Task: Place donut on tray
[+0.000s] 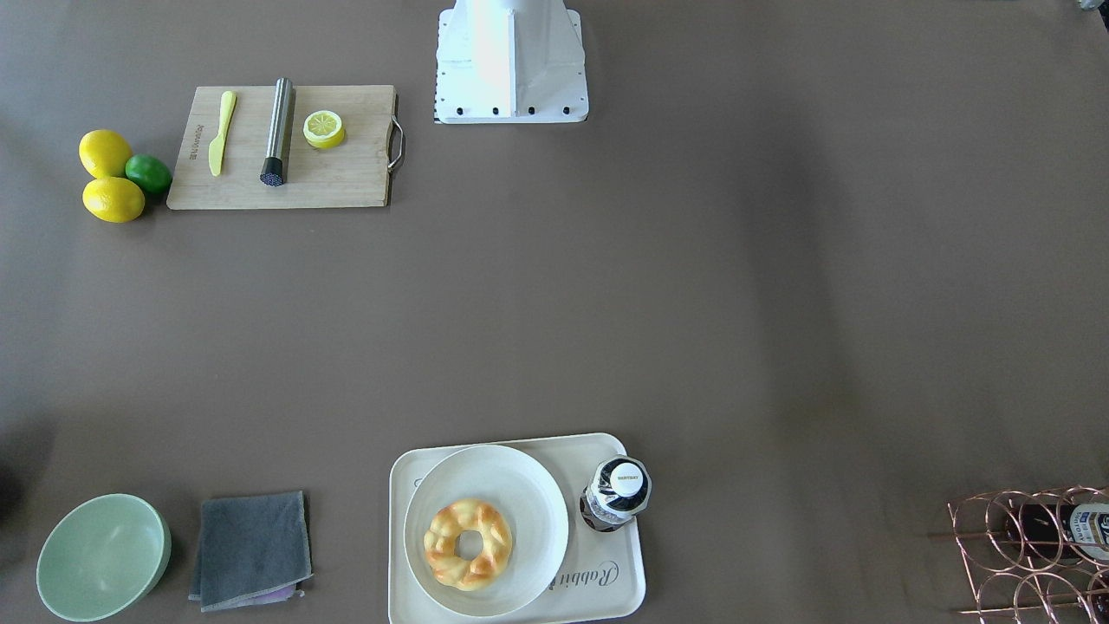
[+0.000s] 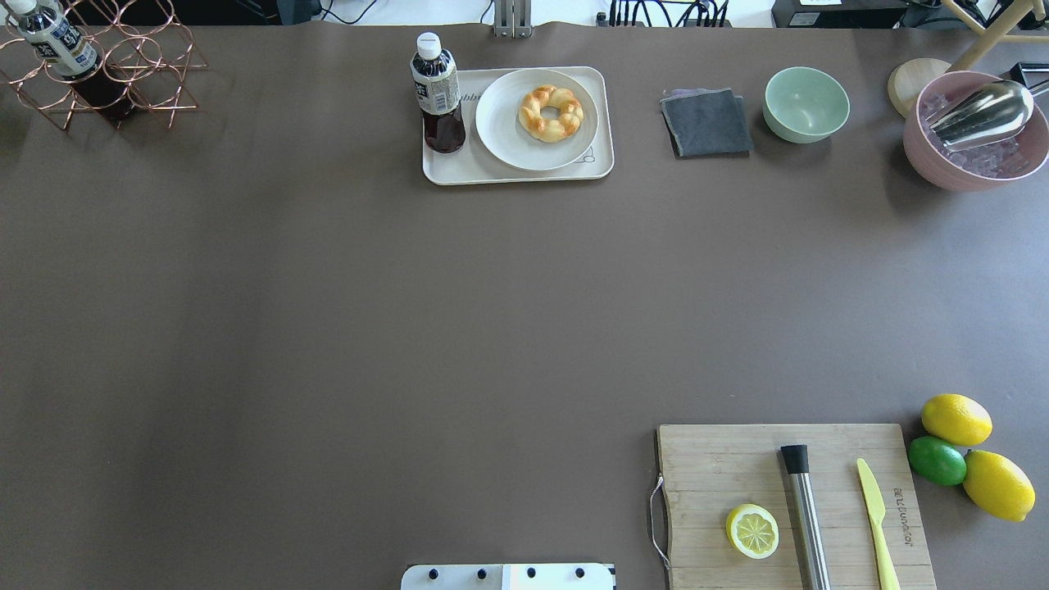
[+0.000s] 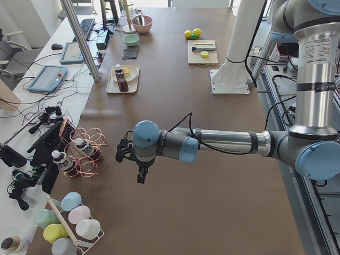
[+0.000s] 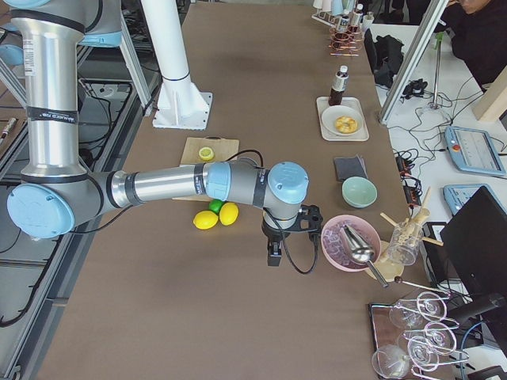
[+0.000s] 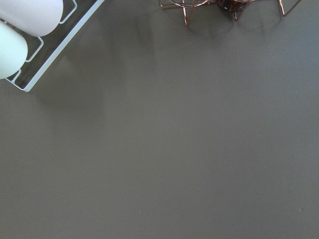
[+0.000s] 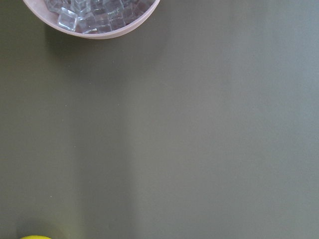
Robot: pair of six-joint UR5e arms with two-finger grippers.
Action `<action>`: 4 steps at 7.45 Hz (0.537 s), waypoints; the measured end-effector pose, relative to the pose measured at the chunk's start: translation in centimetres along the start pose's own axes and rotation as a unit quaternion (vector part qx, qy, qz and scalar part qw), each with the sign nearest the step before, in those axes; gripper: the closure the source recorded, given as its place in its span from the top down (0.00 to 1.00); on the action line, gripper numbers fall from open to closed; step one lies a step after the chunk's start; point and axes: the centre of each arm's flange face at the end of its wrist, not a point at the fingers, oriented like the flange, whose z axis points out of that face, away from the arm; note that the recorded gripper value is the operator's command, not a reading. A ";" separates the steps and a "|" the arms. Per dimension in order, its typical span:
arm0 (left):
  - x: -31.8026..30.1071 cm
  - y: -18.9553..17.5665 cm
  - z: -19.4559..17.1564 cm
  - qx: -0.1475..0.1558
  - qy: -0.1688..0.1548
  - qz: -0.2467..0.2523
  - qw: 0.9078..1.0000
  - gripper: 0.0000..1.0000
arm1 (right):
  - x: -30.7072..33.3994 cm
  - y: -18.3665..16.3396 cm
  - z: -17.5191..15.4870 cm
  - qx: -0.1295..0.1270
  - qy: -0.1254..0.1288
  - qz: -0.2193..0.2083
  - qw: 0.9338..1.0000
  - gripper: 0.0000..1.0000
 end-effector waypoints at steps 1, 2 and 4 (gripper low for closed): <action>0.1 -0.1 0.0 0.000 -0.001 0.001 1.000 0.98 | 0.1 0.0 0.1 -0.001 -0.001 0.002 1.000 1.00; 0.1 -0.3 -0.1 0.001 -0.002 0.002 1.000 0.98 | 0.2 0.0 0.3 -0.002 -0.003 0.003 1.000 1.00; 0.1 -0.6 0.0 0.001 -0.003 0.003 1.000 0.98 | 0.4 0.1 0.5 -0.005 -0.005 0.006 1.000 1.00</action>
